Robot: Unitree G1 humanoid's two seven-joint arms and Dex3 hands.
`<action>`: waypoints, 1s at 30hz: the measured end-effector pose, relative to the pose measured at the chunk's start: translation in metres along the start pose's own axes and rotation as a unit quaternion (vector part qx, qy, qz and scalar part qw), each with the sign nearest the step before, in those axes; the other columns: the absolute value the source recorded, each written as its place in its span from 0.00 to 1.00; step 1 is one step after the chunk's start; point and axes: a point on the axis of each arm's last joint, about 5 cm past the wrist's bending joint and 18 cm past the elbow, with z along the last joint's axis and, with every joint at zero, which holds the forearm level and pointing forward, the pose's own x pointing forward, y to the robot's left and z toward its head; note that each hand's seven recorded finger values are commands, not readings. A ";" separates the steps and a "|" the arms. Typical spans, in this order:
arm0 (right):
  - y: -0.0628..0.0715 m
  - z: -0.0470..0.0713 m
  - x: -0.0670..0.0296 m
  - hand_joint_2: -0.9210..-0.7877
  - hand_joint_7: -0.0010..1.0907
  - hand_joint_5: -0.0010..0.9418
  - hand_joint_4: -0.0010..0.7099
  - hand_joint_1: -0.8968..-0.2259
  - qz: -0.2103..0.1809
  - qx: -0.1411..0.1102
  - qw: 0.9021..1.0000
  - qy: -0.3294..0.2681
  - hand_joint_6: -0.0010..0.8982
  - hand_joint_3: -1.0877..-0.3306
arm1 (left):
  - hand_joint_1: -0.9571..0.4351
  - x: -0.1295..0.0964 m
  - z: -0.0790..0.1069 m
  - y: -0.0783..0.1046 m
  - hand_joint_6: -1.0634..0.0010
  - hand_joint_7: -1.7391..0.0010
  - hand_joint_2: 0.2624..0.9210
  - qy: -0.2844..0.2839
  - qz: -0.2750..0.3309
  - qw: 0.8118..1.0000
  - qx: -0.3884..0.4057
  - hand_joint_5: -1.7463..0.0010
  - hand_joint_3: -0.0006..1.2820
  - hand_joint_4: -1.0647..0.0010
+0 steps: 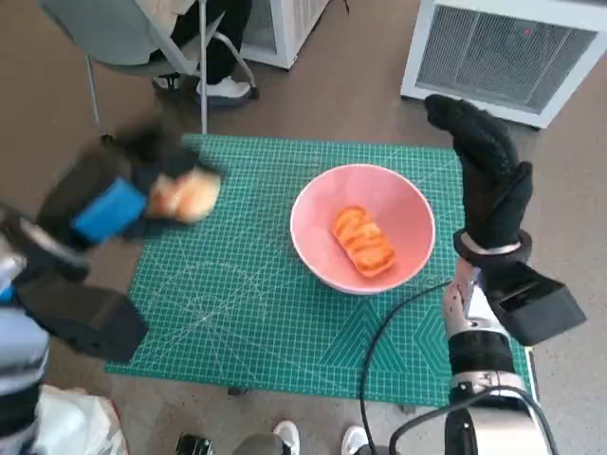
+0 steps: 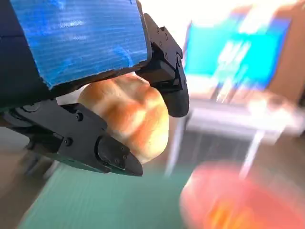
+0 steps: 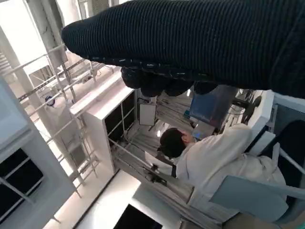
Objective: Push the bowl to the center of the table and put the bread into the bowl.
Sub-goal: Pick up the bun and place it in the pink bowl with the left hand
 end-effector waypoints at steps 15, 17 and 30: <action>-0.001 0.002 0.0048 0.00 0.32 0.00 0.54 0.43 -0.002 0.000 1.000 -0.005 0.21 0.45 | 0.69 0.086 0.016 -0.022 0.37 0.31 1.00 -0.105 -0.041 0.994 -0.016 0.35 0.06 0.39; -0.001 0.002 0.0051 0.00 0.33 0.00 0.54 0.44 -0.002 -0.001 1.000 -0.007 0.22 0.45 | 0.69 0.094 0.014 -0.031 0.40 0.30 1.00 -0.101 -0.064 0.992 -0.028 0.33 0.07 0.41; -0.005 0.006 0.0012 0.00 0.32 0.00 0.54 0.44 -0.010 -0.011 1.000 -0.013 0.21 0.44 | 0.50 0.111 0.005 -0.087 0.97 0.78 0.97 -0.032 -0.309 0.944 -0.108 0.96 0.04 0.95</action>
